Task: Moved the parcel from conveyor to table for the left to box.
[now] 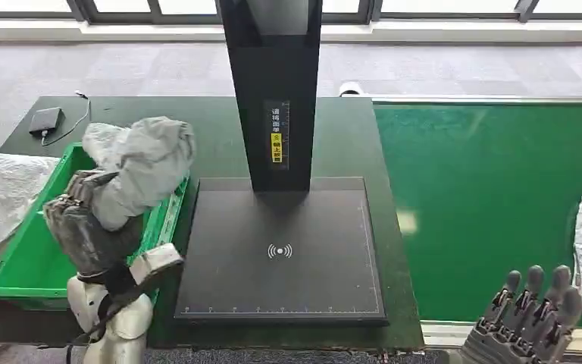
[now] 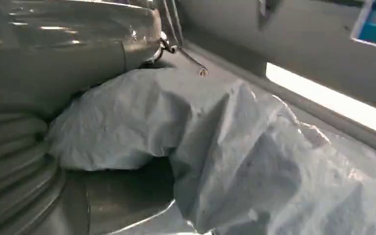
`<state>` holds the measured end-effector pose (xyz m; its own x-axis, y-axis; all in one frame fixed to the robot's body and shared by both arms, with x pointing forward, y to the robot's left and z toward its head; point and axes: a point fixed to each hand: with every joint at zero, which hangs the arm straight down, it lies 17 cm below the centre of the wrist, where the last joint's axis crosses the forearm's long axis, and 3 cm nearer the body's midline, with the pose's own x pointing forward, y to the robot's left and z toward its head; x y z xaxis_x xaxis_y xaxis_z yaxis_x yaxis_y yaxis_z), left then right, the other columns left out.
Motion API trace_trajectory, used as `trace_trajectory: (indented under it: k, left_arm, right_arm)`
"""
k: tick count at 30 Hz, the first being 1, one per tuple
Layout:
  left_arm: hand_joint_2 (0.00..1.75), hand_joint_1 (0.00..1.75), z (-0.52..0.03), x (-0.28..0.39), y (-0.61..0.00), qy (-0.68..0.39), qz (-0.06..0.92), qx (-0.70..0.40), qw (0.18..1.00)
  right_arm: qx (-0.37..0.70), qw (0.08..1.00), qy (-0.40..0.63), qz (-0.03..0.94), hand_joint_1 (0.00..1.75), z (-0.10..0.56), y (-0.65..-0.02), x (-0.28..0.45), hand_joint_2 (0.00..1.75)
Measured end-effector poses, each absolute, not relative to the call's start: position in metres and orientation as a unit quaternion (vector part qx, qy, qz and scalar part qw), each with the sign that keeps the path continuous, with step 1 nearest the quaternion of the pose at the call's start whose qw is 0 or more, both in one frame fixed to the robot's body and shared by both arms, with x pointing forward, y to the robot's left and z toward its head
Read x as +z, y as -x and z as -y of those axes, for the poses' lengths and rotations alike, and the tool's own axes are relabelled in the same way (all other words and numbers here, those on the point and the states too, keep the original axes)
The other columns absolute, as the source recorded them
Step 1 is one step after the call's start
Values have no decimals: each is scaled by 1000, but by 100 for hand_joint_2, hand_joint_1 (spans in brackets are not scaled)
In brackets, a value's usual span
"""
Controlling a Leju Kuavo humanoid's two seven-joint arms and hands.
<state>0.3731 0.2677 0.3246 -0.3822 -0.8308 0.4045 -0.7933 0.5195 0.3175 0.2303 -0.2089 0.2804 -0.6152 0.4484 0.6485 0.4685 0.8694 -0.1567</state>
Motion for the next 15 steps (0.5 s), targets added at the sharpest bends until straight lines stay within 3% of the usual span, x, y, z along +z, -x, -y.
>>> trace_trajectory:
  k: [6,15]
  left_arm:
    - [175,175,-346,289,-390,-566,759,-16,323]
    - [175,175,-381,255,-401,-590,730,-20,345]
  right_arm:
    - [-7,359,260,896,0,207,-228,278,175]
    - [-3,366,266,892,0,205,-225,275,175]
